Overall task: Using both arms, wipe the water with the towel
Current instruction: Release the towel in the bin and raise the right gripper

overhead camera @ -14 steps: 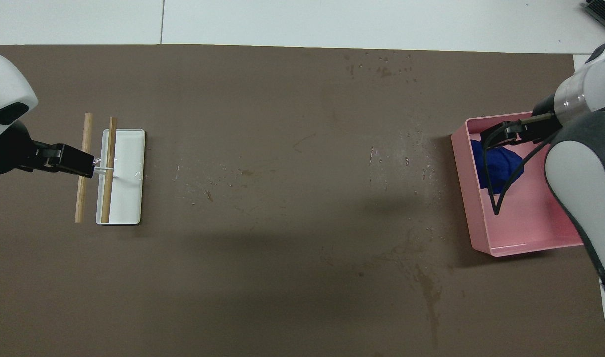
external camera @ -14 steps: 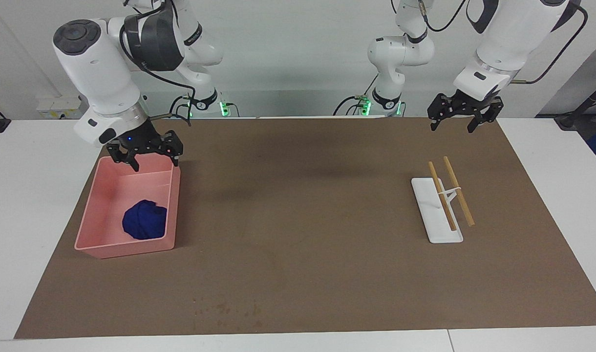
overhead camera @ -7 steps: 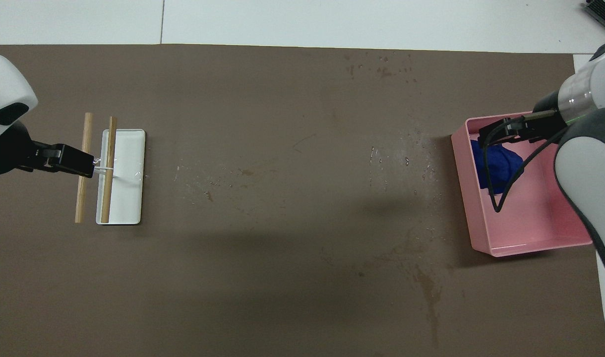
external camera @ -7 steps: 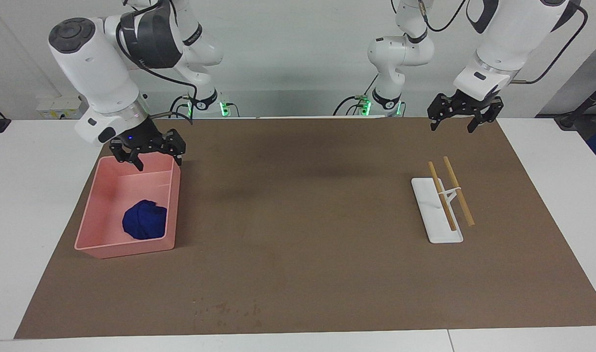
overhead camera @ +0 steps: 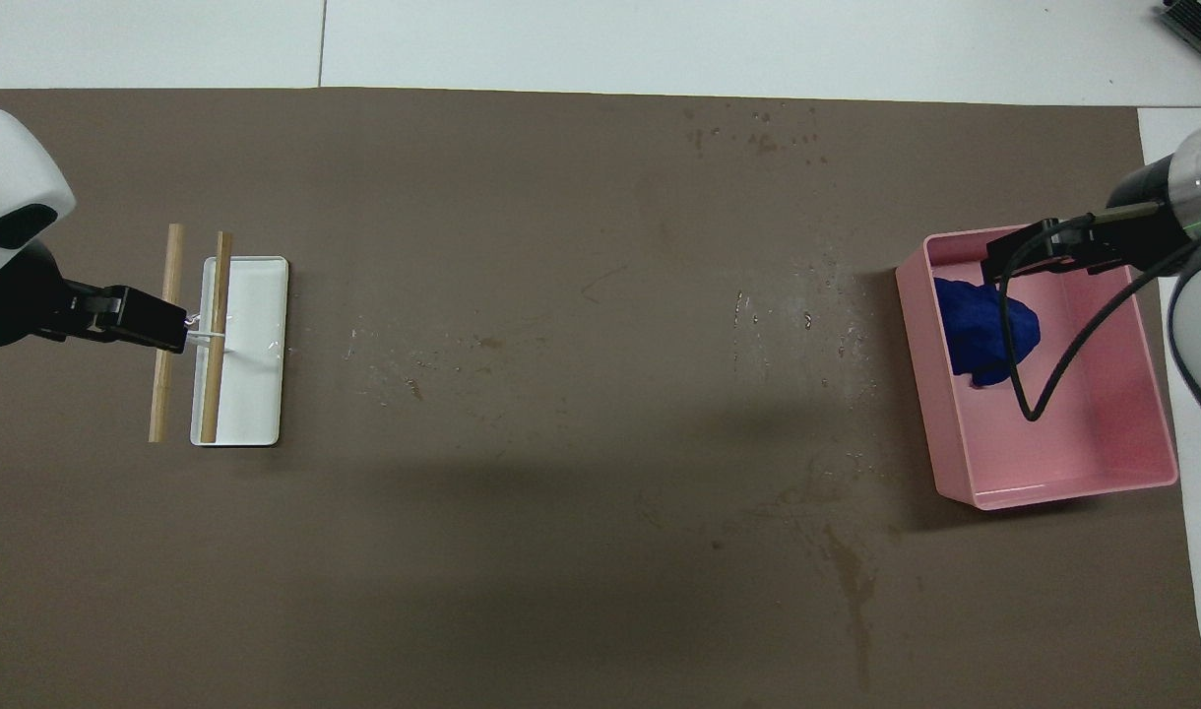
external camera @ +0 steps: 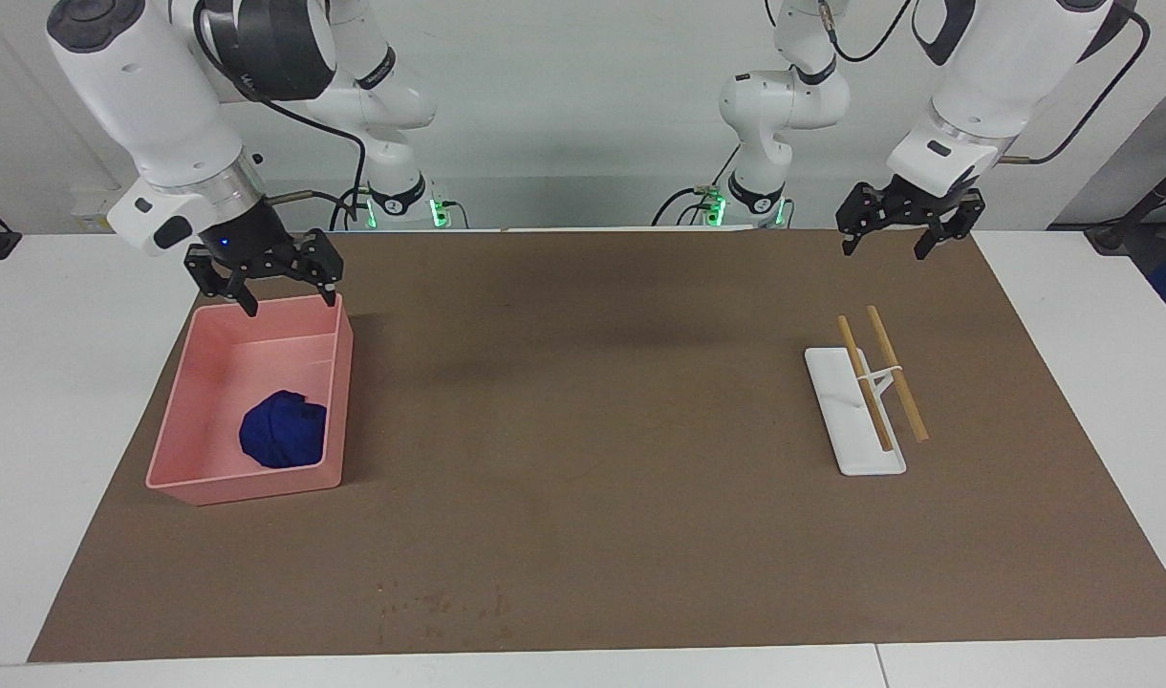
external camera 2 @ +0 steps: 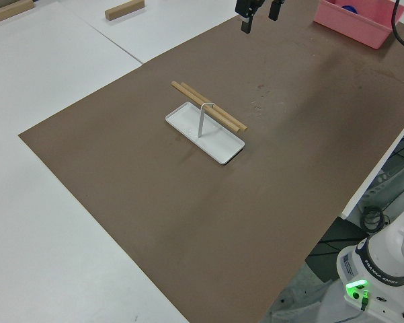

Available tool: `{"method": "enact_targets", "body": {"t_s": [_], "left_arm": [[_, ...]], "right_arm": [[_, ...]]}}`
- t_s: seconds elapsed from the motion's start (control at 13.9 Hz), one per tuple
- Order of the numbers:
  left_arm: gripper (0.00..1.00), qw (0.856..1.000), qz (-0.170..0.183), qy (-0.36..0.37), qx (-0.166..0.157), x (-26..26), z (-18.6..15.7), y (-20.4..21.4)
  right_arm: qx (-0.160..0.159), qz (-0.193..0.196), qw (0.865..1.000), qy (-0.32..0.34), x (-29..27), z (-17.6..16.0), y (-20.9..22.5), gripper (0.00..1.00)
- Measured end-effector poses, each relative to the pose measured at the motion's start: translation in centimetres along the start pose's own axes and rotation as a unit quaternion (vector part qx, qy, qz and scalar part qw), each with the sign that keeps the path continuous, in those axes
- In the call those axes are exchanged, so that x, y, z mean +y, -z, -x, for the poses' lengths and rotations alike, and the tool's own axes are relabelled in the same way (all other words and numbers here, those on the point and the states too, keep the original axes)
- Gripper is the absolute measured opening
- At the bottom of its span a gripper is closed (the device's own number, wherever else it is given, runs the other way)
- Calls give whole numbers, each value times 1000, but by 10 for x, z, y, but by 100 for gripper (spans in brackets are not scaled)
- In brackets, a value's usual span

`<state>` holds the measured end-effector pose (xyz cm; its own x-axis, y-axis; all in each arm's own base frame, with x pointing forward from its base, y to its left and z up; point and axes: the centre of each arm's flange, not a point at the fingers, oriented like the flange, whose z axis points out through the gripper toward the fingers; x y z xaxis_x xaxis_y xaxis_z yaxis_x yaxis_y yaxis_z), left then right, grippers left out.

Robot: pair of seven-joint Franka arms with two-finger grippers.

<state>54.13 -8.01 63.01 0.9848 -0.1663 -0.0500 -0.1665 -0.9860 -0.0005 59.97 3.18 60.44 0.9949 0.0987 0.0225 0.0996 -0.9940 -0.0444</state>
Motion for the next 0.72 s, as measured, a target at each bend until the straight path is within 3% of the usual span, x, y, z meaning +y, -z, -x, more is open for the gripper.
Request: {"method": "enact_targets", "body": {"t_s": [0.36,0.72], "left_arm": [[100,1000,0,0,0,0,0,0],[100,1000,0,0,0,0,0,0]], "right_arm": [[-5,-2,1000,5,-35,-2,-5,100],[-35,4,999,-23,-4,33,30,100]]}}
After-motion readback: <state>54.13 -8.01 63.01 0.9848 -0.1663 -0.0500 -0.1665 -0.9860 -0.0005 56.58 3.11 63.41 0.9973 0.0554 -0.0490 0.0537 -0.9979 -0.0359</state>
